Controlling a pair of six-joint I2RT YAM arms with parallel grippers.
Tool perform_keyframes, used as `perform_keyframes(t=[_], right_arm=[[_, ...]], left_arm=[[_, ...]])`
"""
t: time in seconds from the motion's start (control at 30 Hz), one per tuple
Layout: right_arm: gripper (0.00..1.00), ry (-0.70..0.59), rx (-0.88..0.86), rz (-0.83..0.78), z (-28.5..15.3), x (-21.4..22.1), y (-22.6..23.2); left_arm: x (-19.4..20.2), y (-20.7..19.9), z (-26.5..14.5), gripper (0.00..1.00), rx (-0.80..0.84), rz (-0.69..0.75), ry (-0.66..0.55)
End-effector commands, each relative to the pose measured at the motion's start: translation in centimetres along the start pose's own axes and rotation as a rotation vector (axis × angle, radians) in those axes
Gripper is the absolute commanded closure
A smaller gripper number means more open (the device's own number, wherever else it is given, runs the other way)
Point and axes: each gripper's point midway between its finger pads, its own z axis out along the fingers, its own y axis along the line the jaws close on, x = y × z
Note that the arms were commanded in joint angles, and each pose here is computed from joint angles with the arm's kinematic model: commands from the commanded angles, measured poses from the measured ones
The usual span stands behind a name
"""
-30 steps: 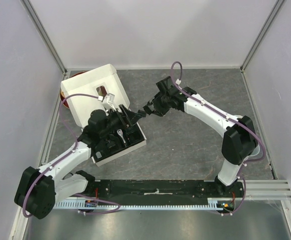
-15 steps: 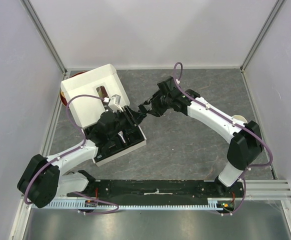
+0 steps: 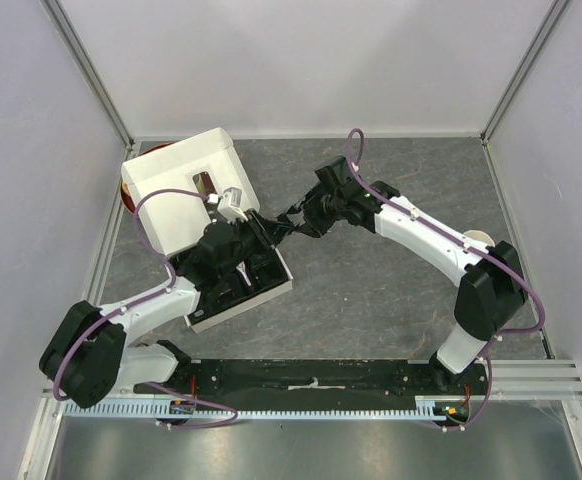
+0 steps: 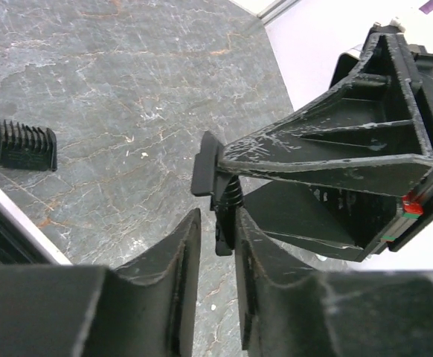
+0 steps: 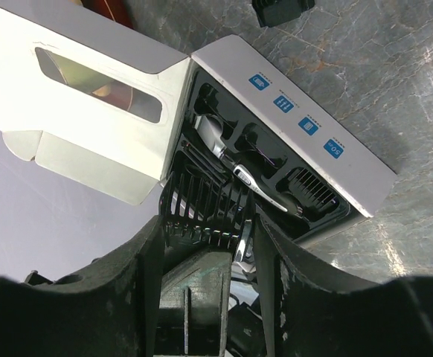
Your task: Sort the hair-cutting tools
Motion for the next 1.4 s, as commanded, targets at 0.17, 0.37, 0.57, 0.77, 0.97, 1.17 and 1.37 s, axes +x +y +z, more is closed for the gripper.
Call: perform_keyframes(t=[0.17,0.37,0.57,0.77,0.97,1.17,1.37], right_arm=[[0.52,0.019,-0.044,-0.036,-0.6,0.4,0.8],[0.09,0.002,-0.005,-0.126,0.3,-0.3,-1.1],[0.02,-0.03,0.022,-0.331,1.3,-2.8,-3.2],[0.05,0.033,0.005,-0.528,2.9,-2.7,-5.6],[0.1,0.066,-0.021,-0.564,3.9,-1.9,-7.4],[0.1,0.056,-0.025,-0.572,4.2,-2.0,-7.9],[0.1,0.077,-0.02,-0.579,4.7,-1.8,-8.2]], left_arm=[[-2.3,-1.3,0.7,0.98,-0.021,-0.019,-0.055],[-1.5,0.0,-0.4,0.98,-0.127,0.0,0.042],[-0.3,3.0,-3.2,0.98,-0.16,-0.053,0.166],[0.3,5.5,-5.7,0.98,-0.22,-0.124,0.254],[1.3,6.8,-5.9,0.98,-0.212,-0.218,0.302],[1.7,8.0,-4.7,0.98,-0.234,-0.239,0.332],[2.4,10.0,-3.6,0.98,-0.289,-0.218,0.4]])
